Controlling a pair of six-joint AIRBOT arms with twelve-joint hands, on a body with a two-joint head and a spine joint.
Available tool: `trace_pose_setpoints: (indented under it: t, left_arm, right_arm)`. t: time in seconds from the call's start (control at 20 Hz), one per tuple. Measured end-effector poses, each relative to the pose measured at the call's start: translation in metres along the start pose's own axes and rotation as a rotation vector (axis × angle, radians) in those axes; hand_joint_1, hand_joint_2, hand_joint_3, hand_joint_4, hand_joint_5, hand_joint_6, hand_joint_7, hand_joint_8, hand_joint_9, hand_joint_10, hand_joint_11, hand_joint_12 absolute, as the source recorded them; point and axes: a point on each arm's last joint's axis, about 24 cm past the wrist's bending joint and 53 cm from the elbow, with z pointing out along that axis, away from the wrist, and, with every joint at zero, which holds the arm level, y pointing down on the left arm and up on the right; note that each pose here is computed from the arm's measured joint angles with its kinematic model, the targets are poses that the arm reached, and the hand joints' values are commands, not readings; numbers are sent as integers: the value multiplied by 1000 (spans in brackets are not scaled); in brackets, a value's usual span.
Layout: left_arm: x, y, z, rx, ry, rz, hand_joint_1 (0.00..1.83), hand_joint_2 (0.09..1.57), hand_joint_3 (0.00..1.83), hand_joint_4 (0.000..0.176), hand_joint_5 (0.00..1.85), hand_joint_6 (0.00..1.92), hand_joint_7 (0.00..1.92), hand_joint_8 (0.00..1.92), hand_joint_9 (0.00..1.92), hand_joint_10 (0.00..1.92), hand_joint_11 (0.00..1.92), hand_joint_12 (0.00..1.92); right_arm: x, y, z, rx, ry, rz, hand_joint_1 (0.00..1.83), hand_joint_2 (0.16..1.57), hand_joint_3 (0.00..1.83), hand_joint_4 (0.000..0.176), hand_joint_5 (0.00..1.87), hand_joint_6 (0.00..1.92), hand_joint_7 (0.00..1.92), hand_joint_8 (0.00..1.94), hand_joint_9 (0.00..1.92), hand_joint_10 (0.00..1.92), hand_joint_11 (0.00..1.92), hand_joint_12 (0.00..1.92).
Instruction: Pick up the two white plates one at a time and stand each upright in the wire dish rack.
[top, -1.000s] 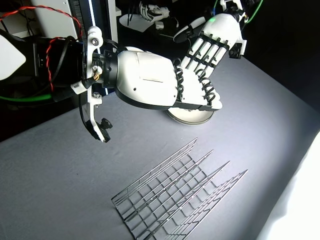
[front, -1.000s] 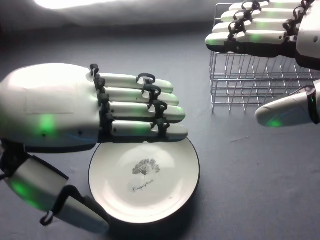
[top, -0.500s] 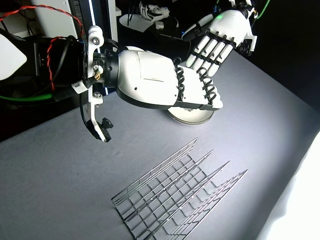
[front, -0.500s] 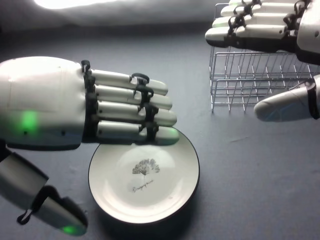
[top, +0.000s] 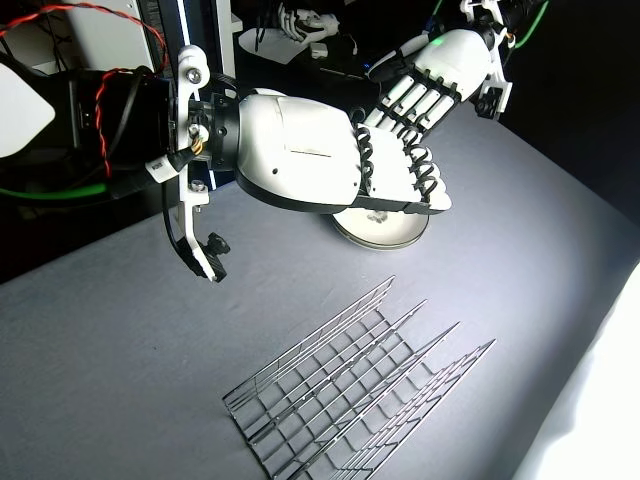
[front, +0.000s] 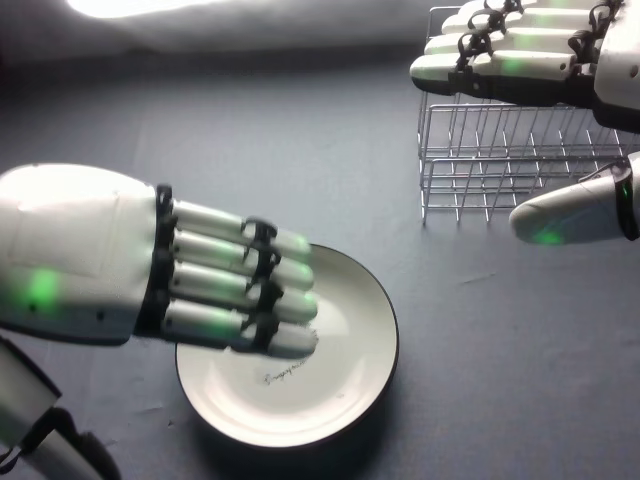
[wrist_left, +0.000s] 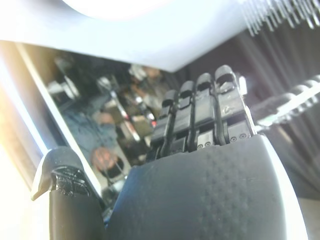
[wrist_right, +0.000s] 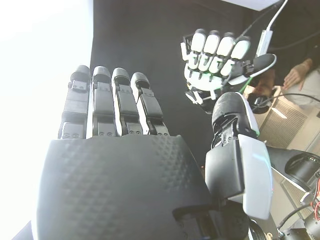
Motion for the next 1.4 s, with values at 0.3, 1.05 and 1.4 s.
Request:
trace_pose_setpoints:
  t: [0.3, 1.05, 1.4]
  left_arm:
    - [29, 27, -1, -30, 72, 5, 0, 1028, 0, 0, 0, 0, 0, 0, 0, 0, 0, 0]
    - [73, 71, -2, -92, 167, 29, 0, 1054, 10, 0, 0, 0, 0, 0, 0, 0, 0, 0]
    - [79, 93, -11, -134, 188, 34, 0, 997, 0, 0, 0, 0, 0, 0, 0, 0, 0, 0]
  right_arm:
    - [1, 1, -2, -25, 8, -30, 0, 1120, 0, 0, 112, 11, 90, 8, 82, 9, 78, 38]
    - [30, 0, -9, -114, 121, -160, 0, 1123, 0, 0, 2, 0, 0, 0, 0, 0, 0, 0]
    - [38, 1, 2, -177, 161, -243, 0, 1050, 0, 0, 57, 5, 31, 2, 29, 3, 51, 24]
